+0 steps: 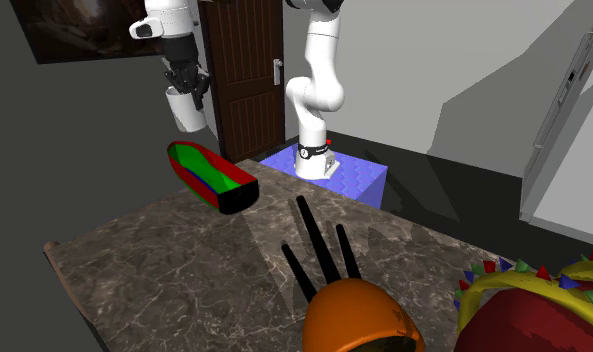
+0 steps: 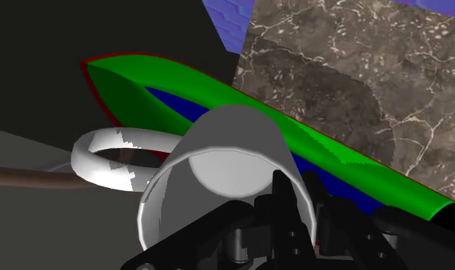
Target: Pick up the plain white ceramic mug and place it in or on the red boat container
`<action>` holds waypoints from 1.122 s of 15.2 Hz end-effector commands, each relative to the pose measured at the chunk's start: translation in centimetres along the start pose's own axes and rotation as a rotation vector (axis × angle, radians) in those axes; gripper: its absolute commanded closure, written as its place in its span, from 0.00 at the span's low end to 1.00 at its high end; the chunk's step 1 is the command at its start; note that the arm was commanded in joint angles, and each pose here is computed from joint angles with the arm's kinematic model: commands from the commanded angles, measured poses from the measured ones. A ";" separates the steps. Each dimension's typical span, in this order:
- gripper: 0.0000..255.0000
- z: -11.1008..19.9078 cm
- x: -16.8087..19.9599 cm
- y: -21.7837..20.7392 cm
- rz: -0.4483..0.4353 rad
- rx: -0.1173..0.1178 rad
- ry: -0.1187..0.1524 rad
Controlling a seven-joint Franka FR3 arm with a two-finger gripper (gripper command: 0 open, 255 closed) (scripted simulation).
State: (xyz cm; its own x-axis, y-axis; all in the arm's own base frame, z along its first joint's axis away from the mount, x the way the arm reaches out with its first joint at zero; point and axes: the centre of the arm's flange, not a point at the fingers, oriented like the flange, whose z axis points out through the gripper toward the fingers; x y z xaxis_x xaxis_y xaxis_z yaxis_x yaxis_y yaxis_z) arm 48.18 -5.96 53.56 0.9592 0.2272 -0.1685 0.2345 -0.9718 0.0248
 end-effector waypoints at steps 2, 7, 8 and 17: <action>1.00 1.4 0.0 0.1 -0.001 0.000 0.000; 1.00 4.0 0.5 0.1 -0.001 0.000 0.000; 1.00 4.5 0.6 0.1 -0.001 0.000 0.000; 1.00 8.6 1.3 0.0 -0.001 0.000 0.000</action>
State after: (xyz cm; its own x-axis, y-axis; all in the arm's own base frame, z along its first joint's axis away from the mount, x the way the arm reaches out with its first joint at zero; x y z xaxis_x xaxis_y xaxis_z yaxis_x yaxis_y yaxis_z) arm 48.02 -6.19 45.10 0.9589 0.2282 -0.1688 0.2355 -0.9716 0.0245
